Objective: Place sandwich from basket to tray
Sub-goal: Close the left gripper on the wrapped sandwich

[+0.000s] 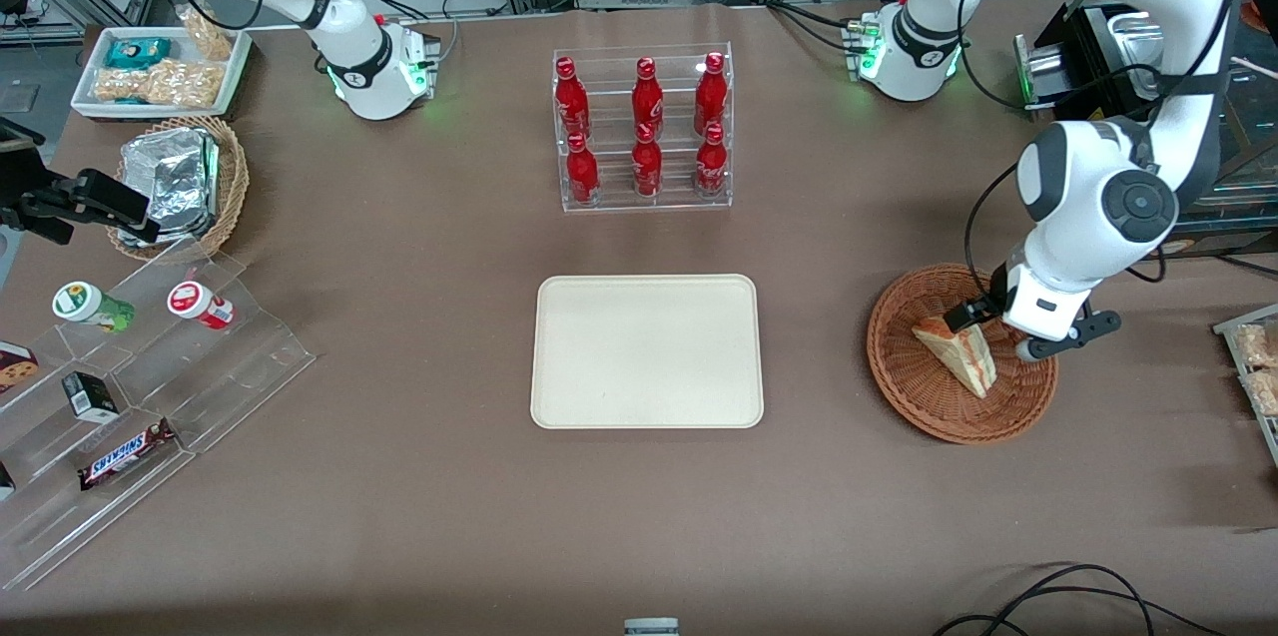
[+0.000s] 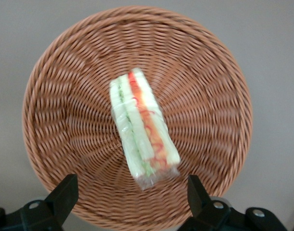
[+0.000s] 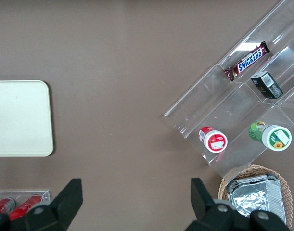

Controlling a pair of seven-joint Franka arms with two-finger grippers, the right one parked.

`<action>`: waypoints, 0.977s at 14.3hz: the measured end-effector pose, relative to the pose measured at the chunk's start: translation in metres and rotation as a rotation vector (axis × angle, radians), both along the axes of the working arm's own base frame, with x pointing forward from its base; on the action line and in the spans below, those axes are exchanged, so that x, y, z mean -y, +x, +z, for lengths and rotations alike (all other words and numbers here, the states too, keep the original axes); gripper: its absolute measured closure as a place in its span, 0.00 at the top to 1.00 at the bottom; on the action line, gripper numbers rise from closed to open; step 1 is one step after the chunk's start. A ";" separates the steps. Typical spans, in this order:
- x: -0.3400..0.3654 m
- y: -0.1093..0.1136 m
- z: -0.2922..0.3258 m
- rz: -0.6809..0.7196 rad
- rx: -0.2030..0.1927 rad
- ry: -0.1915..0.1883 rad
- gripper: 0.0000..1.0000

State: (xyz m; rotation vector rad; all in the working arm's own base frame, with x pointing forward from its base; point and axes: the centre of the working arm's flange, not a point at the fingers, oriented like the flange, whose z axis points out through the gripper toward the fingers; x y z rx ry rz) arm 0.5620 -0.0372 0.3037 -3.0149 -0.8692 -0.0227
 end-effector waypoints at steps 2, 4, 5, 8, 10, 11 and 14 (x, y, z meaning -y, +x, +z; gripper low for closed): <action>0.002 0.006 -0.015 0.206 0.000 -0.003 1.00; 0.003 0.014 -0.030 0.300 -0.015 -0.002 1.00; 0.004 0.017 -0.037 0.329 -0.022 -0.001 1.00; 0.004 0.022 -0.052 0.398 -0.038 0.002 0.70; 0.004 0.022 -0.051 0.403 -0.048 0.005 0.49; 0.004 0.024 -0.048 0.404 -0.064 0.010 0.41; 0.009 0.036 -0.015 0.396 -0.160 0.041 0.19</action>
